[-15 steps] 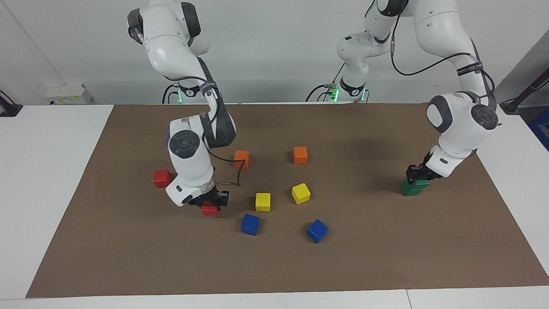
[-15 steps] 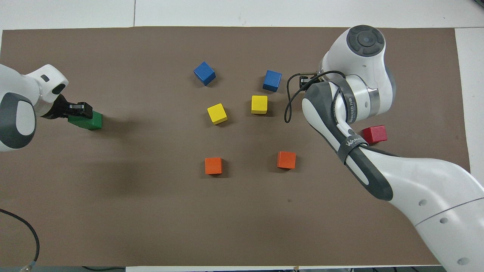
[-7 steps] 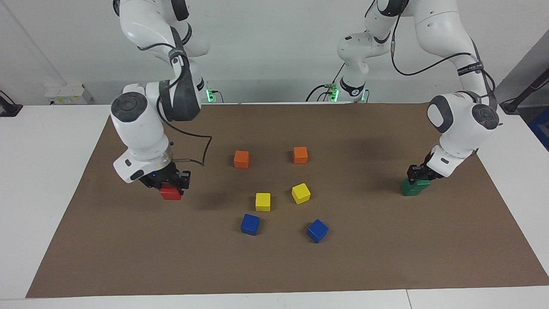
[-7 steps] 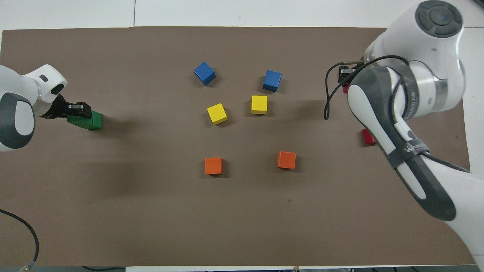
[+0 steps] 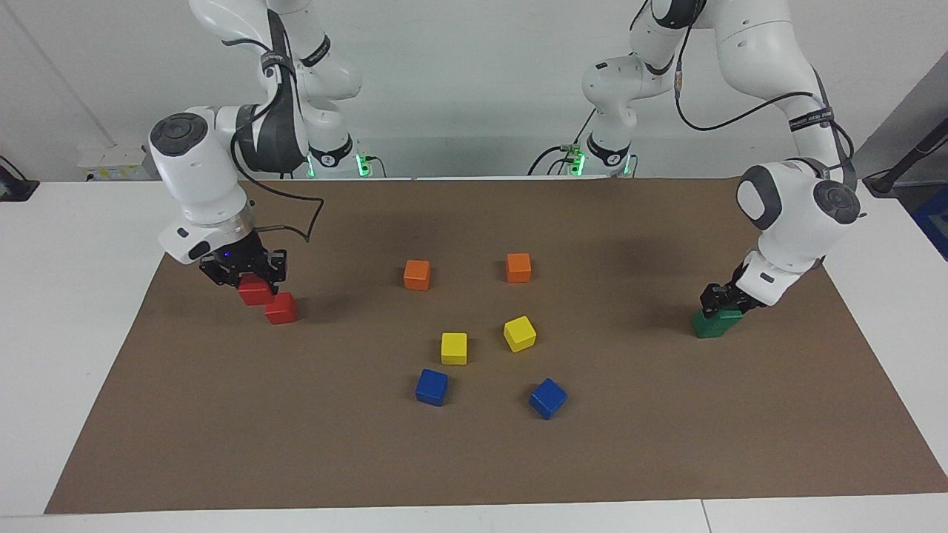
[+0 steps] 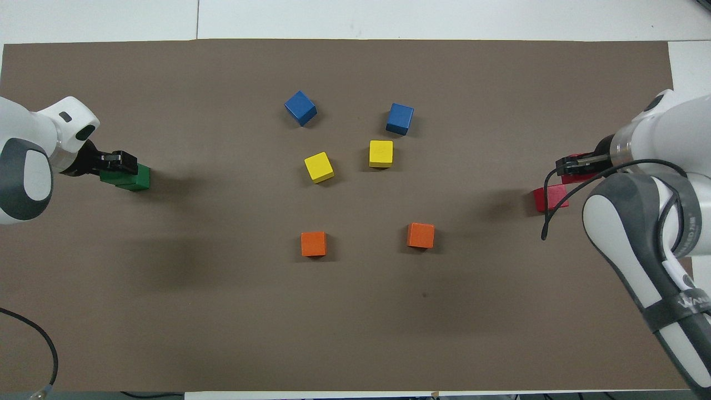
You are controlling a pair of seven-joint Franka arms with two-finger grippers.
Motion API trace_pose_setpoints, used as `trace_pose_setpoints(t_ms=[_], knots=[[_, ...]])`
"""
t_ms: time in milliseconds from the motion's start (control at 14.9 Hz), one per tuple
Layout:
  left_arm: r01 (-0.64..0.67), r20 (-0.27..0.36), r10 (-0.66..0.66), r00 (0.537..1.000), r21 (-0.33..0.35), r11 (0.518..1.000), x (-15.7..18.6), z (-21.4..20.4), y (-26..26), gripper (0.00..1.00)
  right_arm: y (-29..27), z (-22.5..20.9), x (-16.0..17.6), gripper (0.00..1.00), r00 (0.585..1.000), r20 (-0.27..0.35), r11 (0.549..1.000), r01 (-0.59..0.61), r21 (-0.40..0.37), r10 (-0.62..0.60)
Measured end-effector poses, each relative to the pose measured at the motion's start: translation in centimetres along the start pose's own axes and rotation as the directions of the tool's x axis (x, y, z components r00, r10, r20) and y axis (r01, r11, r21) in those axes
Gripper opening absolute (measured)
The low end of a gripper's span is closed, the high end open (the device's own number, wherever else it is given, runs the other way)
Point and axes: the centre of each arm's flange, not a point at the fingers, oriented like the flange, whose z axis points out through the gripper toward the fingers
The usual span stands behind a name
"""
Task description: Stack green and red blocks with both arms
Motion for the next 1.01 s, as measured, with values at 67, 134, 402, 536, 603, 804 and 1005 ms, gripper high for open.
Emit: trace_pose_setpoints(t_ms=[67, 134, 402, 536, 603, 804, 1005], knots=[[0.0, 0.0, 0.0, 1.0, 0.0, 1.0, 0.0, 0.0, 0.0, 0.96, -0.1, 0.6, -0.7, 0.55, 1.0, -0.005, 1.0, 0.007, 0.0, -0.007], [0.001, -0.002, -0.001, 1.0, 0.001, 1.0, 0.0, -0.1, 0.0, 1.0, -0.2, 1.1, -1.3, 0.55, 1.0, -0.014, 1.0, 0.023, 0.0, -0.023], [0.001, -0.015, -0.001, 1.0, 0.005, 1.0, 0.0, -2.8, -0.1, 1.0, -0.4, 2.2, -2.6, 0.55, 0.996, -0.033, 0.995, 0.09, 0.046, -0.089], [0.001, -0.021, -0.001, 1.0, 0.01, 1.0, -0.3, -5.5, 0.0, 1.0, -0.4, 2.4, -2.8, 0.55, 0.995, -0.033, 0.993, 0.096, 0.072, -0.094], [0.001, -0.016, -0.001, 1.0, 0.012, 1.0, -0.8, -7.0, 0.1, 1.0, -0.3, 2.6, -2.9, 0.55, 0.995, -0.027, 0.993, 0.093, 0.075, -0.091], [-0.001, 0.003, 0.001, 1.0, 0.018, 1.0, -2.7, -11.2, 0.6, 1.0, 0.6, 3.3, -3.5, 0.55, 0.997, 0.004, 0.994, 0.074, 0.08, -0.074], [-0.006, 0.019, 0.005, 1.0, 0.024, 1.0, -4.9, -14.9, 1.3, 1.0, 1.5, 3.8, -4.1, 0.55, 0.997, 0.036, 0.994, 0.06, 0.086, -0.064]])
